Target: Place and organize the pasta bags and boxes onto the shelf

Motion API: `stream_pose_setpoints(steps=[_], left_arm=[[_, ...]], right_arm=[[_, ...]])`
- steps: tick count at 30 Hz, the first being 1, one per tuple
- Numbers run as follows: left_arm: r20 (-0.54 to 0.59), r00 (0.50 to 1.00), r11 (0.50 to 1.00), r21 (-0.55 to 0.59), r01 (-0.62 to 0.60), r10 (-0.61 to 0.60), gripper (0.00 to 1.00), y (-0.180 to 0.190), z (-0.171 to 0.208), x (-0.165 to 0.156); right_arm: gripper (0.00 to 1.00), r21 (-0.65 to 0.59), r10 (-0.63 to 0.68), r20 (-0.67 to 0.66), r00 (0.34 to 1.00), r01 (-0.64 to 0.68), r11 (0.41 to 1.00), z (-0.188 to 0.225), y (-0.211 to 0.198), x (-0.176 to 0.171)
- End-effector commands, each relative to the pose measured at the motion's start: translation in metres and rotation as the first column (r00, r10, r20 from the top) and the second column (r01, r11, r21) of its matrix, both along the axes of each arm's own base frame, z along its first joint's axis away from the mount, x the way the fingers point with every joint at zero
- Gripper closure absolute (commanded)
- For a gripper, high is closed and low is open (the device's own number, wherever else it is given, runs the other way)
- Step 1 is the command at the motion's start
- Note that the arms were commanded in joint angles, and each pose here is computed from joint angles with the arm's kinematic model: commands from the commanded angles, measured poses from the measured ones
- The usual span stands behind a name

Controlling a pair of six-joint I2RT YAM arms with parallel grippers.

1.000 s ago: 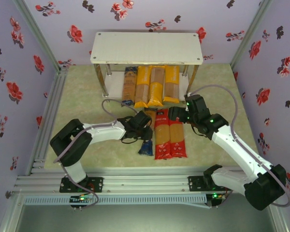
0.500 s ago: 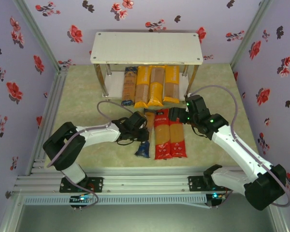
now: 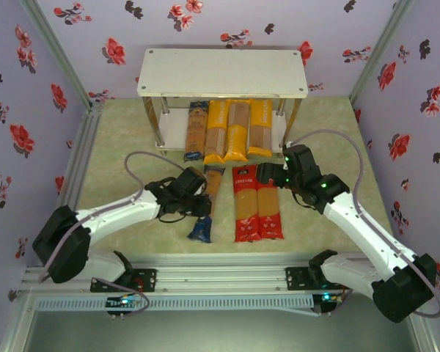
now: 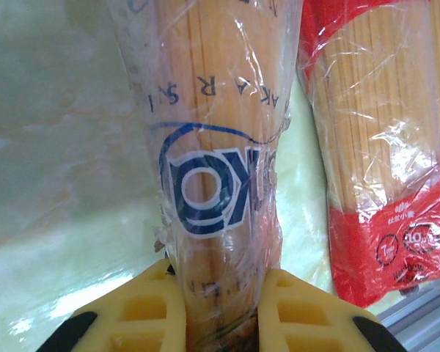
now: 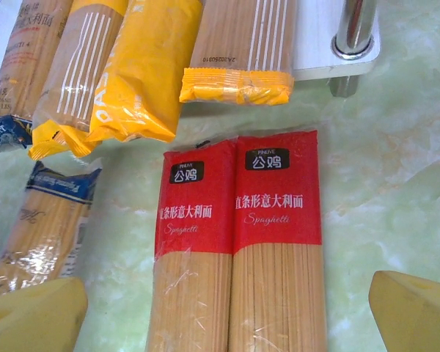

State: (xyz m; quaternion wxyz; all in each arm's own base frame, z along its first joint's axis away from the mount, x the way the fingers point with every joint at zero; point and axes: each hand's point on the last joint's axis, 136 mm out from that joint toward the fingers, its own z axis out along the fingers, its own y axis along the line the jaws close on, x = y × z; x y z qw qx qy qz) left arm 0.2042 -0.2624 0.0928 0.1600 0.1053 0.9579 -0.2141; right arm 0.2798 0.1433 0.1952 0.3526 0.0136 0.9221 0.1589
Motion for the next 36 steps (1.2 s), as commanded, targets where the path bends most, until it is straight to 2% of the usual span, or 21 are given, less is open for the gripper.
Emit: stream_pose_setpoints(steps=[1, 11, 18, 26, 36], left_arm=[[0.047, 0.999, 1.0, -0.025, 0.001, 0.001, 1.0, 0.009, 0.02, 0.001], [0.001, 1.0, 0.999, 0.05, 0.002, -0.002, 1.0, 0.048, 0.042, -0.024], [0.084, 0.996, 0.999, 0.014, -0.038, 0.037, 1.0, 0.068, 0.082, -0.011], [0.233, 0.969, 0.996, 0.002, -0.087, 0.084, 1.0, 0.086, 0.125, 0.047], [0.359, 0.927, 0.992, 0.024, -0.122, 0.106, 1.0, 0.085, 0.145, 0.158]], right_arm=[[0.01, 0.004, -0.026, -0.002, 1.0, 0.026, 1.0, 0.002, -0.004, 0.0], [0.01, 0.015, -0.027, 0.007, 1.0, 0.027, 1.0, 0.003, -0.004, 0.0], [0.01, 0.028, -0.008, 0.008, 1.0, 0.008, 1.0, 0.006, 0.002, 0.003], [0.01, 0.024, 0.004, 0.015, 1.0, -0.004, 1.0, 0.01, 0.004, 0.005], [0.01, 0.009, 0.023, 0.019, 1.0, -0.023, 1.0, 0.015, 0.01, 0.016]])
